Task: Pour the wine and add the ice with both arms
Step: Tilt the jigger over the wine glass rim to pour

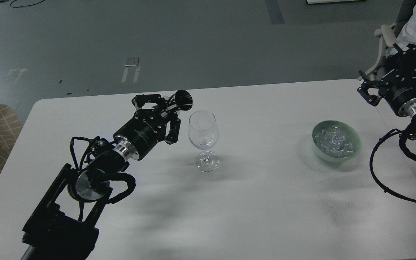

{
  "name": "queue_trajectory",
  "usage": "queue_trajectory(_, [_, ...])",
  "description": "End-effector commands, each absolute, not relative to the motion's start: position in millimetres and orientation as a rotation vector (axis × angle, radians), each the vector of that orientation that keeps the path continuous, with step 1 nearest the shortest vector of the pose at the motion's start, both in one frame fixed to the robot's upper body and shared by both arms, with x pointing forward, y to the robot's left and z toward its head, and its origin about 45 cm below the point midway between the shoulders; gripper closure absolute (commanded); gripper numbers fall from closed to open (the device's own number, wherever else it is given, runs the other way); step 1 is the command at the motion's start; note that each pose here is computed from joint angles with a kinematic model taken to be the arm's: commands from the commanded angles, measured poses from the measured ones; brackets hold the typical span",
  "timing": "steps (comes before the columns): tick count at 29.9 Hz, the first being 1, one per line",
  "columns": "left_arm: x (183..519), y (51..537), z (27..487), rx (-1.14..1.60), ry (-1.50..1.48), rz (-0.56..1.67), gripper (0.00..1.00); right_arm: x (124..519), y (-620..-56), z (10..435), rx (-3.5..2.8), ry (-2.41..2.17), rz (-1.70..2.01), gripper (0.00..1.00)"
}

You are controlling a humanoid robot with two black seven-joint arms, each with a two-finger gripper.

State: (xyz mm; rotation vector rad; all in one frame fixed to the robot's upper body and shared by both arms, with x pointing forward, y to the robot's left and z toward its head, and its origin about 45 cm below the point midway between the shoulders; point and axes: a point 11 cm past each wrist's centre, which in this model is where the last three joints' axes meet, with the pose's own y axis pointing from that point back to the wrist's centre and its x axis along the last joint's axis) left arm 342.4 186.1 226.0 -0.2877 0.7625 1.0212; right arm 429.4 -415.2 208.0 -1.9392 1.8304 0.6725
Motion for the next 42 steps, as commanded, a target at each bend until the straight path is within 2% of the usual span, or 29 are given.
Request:
queue_trajectory(1, [340, 184, 233, -0.249, 0.703, 1.016, 0.86, 429, -415, 208, -1.939, 1.83, 0.673, 0.0])
queue_trajectory(19, [347, 181, 242, -0.173, 0.584, 1.032, 0.86, 429, -422, 214, -1.912, 1.825, 0.653, 0.0])
queue_trajectory(28, [361, 177, 268, -0.114, 0.404, 1.017, 0.86, 428, -422, 212, -1.913, 1.826, 0.656, 0.0])
queue_trajectory(42, [360, 187, 272, 0.053, 0.137, 0.979, 0.86, 427, -426, 215, -1.914, 1.835, 0.646, 0.0])
